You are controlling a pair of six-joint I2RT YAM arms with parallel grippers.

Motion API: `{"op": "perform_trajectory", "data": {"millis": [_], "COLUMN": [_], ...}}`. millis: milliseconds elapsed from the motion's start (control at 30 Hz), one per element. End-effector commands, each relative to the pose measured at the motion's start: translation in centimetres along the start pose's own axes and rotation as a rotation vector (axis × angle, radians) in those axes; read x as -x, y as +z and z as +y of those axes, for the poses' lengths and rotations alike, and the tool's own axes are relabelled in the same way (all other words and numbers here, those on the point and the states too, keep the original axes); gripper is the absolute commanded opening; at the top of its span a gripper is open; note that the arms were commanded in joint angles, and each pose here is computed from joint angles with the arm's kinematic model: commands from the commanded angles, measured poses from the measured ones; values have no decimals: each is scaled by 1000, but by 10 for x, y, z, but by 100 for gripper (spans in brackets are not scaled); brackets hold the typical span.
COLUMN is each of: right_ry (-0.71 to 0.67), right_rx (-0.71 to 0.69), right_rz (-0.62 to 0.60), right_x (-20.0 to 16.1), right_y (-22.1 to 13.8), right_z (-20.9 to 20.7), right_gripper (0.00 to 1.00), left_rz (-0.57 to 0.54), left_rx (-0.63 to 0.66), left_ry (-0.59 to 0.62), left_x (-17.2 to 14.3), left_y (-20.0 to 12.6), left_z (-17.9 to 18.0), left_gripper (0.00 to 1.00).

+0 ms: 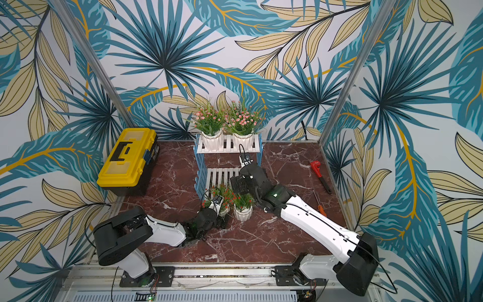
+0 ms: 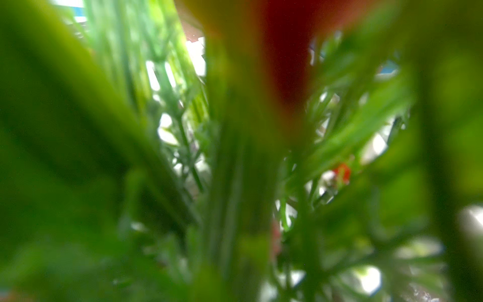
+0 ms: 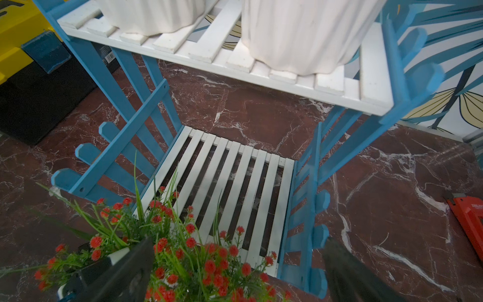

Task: Place the baby's breath potted plants on the rack by color
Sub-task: Pick up the baby's breath potted plant from the center of the board.

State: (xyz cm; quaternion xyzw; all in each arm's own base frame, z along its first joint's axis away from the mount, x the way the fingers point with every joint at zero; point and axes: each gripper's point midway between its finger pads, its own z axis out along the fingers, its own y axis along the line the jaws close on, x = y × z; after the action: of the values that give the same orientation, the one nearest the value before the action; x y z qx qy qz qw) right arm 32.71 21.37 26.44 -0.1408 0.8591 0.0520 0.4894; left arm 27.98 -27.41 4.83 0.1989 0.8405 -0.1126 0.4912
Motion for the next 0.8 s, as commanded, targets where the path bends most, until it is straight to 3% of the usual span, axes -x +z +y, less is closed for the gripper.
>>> {"op": "perform_trajectory", "data": {"millis": [0,400,767], "right_ry": [-36,-27,-25], "right_rx": [-26,-32,-35], "right_rz": [30,38,34], "right_x": [-8,-12,-11], "right_y": [3,6,6], "right_z": [-3,-3,-4], "right_gripper": [100,100,99], "left_rz": [-31,-18,-111], "left_rx": [-13,-84,-79], "left_ry": [11,6,-41], "left_x": [8,2,30], "left_y": [4,-5,-30], "left_z": [-3,-11,-1], "left_gripper": [93,56,52]}}
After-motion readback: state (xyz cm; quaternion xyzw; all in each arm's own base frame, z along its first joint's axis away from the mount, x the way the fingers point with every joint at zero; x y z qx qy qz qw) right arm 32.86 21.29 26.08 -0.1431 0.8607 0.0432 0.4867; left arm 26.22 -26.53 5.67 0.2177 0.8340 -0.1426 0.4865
